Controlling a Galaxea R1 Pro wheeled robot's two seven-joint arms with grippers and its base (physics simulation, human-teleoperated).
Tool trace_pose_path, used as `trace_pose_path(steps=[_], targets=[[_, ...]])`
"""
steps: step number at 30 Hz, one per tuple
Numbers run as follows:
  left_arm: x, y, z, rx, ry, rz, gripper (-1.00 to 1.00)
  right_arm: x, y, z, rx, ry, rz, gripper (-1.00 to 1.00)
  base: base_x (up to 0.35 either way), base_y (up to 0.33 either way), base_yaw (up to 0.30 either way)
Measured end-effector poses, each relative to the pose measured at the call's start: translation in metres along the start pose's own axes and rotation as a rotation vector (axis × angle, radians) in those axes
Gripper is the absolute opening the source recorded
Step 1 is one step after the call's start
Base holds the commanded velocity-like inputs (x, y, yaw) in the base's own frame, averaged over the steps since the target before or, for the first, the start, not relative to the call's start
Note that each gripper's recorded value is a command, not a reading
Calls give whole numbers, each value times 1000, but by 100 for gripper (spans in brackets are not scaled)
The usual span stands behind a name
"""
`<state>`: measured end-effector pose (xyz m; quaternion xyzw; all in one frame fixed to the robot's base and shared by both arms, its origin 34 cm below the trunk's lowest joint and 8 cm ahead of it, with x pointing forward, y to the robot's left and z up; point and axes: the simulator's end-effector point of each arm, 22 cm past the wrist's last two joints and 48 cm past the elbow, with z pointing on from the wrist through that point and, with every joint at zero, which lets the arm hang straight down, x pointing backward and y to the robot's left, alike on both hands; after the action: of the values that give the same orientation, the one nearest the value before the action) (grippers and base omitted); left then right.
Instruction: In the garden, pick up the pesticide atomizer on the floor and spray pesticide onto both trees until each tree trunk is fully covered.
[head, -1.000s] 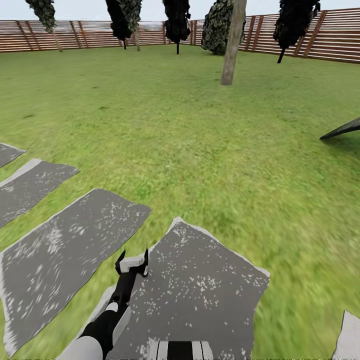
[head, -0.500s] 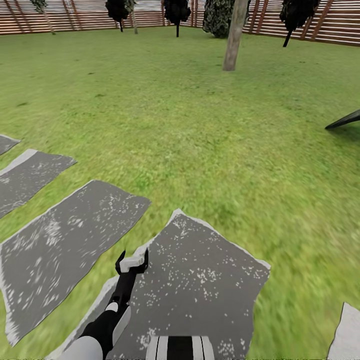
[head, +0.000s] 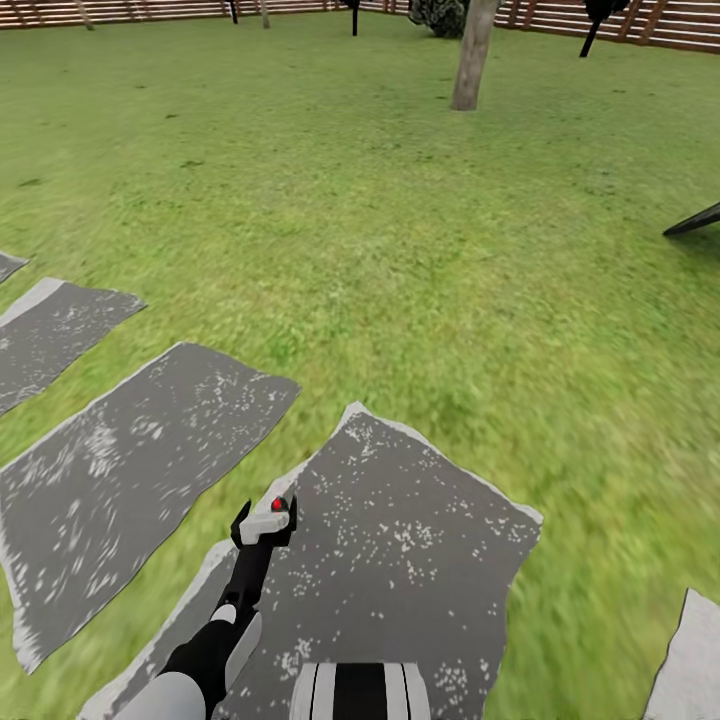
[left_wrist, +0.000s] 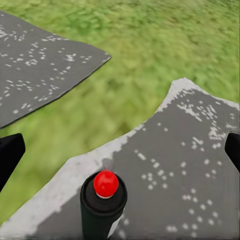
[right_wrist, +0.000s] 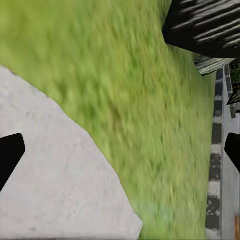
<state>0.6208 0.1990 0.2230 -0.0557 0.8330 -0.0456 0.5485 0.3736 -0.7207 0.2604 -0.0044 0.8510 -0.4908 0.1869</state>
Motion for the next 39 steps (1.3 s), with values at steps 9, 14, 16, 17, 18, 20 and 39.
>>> trace_pose_path(steps=[9, 14, 16, 17, 18, 20, 39], targets=[[22, 3, -1, -5, 34, 0, 100, 12, 8, 2, -7, 19, -31, 100, 0, 0, 0], [34, 5, -2, -8, 54, -1, 100, 19, 12, 3, -10, 30, -48, 100, 0, 0, 0], [39, 6, -3, -9, 62, -1, 100, 21, 14, 4, -12, 34, -55, 100, 0, 0, 0], [42, 6, -3, -10, 65, -1, 100, 23, 15, 4, -13, 36, -58, 100, 0, 0, 0], [44, 6, -3, -10, 70, -1, 100, 24, 15, 4, -13, 38, -61, 100, 0, 0, 0], [49, 7, -4, -12, 78, -1, 100, 27, 17, 5, -15, 42, -68, 100, 0, 0, 0], [69, 10, -7, -18, 108, -2, 100, 38, 23, 6, -21, 59, -95, 100, 6, 0, 0]])
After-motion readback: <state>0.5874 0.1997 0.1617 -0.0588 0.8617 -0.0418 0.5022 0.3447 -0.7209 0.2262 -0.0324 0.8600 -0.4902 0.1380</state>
